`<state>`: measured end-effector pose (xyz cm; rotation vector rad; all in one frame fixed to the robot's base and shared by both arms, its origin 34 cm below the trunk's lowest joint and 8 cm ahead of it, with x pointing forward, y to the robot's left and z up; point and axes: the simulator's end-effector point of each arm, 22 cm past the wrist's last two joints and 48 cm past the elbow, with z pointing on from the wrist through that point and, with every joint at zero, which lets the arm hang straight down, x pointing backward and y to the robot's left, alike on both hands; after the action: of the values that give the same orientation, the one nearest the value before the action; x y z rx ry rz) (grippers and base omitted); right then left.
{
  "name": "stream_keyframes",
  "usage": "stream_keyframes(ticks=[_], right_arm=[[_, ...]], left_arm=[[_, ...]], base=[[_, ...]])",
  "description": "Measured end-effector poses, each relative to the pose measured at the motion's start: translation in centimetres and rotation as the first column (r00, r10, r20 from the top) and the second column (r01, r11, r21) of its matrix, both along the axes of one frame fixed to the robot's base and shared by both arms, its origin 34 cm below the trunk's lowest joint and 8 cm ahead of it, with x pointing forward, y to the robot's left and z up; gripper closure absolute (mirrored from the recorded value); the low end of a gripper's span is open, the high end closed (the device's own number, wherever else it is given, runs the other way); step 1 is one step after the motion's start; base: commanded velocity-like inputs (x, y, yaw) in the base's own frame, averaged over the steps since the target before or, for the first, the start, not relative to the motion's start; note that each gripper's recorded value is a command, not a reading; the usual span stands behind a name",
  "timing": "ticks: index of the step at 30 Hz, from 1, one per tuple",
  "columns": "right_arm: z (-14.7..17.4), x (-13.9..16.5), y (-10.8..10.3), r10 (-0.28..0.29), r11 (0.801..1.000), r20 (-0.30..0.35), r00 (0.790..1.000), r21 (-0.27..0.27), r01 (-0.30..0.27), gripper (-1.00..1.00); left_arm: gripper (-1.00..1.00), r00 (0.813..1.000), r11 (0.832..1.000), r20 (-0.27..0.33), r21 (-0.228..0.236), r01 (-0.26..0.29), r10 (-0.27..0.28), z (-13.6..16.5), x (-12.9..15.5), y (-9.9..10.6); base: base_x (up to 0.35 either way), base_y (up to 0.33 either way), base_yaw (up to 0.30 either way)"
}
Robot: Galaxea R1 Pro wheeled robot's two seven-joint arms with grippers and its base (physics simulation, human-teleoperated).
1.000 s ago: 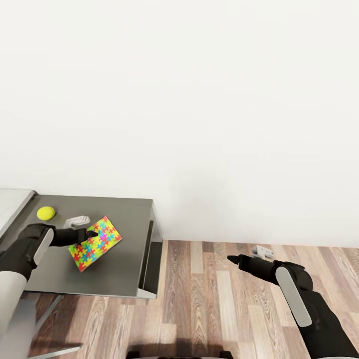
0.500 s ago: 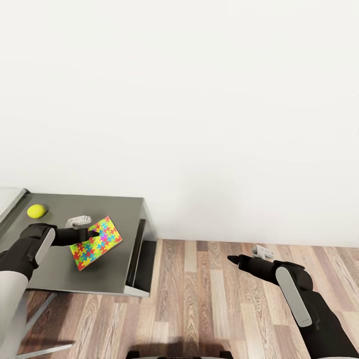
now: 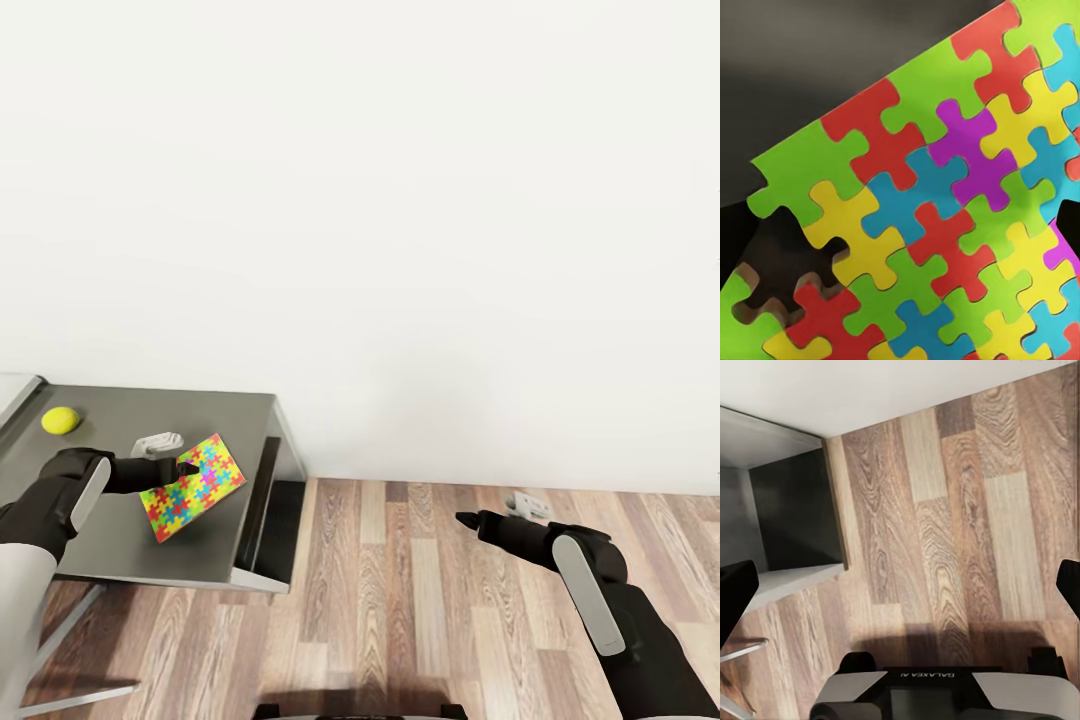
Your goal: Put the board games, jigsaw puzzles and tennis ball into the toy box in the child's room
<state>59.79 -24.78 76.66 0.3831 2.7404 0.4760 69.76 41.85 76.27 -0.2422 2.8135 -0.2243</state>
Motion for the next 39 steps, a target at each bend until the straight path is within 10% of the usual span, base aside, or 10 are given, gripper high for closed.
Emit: stream_keyframes(ticks=[39], right_arm=[[0.00, -0.03, -0.01, 0.001, 1.000, -0.003, 1.000, 0.002, -0.001, -1.00]], left_arm=[[-1.00, 1.000, 1.000, 0.001, 0.006, 0.005, -0.005, 0.03, 0.05, 0.05]], base=[[0.000, -0.037, 0.000]])
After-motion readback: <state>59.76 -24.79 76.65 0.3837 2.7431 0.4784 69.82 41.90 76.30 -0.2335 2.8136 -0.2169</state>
